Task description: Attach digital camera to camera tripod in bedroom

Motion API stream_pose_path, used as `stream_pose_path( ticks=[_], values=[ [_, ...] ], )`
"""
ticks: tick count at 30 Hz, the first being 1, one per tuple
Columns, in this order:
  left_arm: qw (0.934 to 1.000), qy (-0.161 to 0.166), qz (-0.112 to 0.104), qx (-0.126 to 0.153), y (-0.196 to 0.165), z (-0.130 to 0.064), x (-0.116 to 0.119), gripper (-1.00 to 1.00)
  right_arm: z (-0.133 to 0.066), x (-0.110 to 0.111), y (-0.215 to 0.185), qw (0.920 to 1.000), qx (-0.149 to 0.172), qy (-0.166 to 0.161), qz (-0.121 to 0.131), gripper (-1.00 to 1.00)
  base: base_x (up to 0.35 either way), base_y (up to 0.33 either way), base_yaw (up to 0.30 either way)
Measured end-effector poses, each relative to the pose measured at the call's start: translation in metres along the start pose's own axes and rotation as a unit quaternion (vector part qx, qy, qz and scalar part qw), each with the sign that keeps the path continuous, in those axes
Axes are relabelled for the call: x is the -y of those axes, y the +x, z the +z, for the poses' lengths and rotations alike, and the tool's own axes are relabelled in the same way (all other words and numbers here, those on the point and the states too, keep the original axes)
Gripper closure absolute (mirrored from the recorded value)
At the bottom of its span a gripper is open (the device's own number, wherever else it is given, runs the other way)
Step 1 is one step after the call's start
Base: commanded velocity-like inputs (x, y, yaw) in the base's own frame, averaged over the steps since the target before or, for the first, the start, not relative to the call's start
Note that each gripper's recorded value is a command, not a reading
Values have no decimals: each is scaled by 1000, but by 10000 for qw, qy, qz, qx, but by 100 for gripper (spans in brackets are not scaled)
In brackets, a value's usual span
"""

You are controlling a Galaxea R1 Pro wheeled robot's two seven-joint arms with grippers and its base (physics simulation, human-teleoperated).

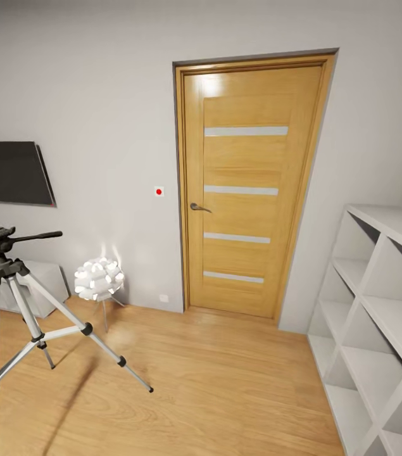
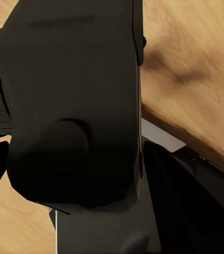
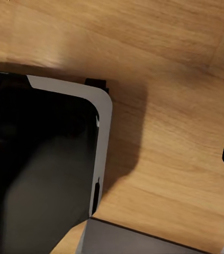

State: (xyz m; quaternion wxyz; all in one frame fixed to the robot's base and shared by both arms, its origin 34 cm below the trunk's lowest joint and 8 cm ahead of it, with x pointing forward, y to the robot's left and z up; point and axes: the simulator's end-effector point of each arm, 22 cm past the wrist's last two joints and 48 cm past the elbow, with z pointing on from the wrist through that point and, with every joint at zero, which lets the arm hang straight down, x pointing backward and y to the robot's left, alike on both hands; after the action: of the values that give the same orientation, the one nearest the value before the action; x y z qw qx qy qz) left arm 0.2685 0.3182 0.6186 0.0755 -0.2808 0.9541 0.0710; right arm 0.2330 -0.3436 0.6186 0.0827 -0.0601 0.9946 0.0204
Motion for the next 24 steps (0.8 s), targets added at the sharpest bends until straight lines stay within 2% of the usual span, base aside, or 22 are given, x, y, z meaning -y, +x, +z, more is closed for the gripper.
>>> stream_pose_path(
  ticks=[15,24],
  values=[
    [10000,20,-8,81,-2,0,4,100,0,0,1,10000,-18,8,11,-100,0,0,4],
    [10000,29,-18,91,-2,-1,5,100,0,3,-3,10000,53,84,-8,-100,0,0,202]
  ],
)
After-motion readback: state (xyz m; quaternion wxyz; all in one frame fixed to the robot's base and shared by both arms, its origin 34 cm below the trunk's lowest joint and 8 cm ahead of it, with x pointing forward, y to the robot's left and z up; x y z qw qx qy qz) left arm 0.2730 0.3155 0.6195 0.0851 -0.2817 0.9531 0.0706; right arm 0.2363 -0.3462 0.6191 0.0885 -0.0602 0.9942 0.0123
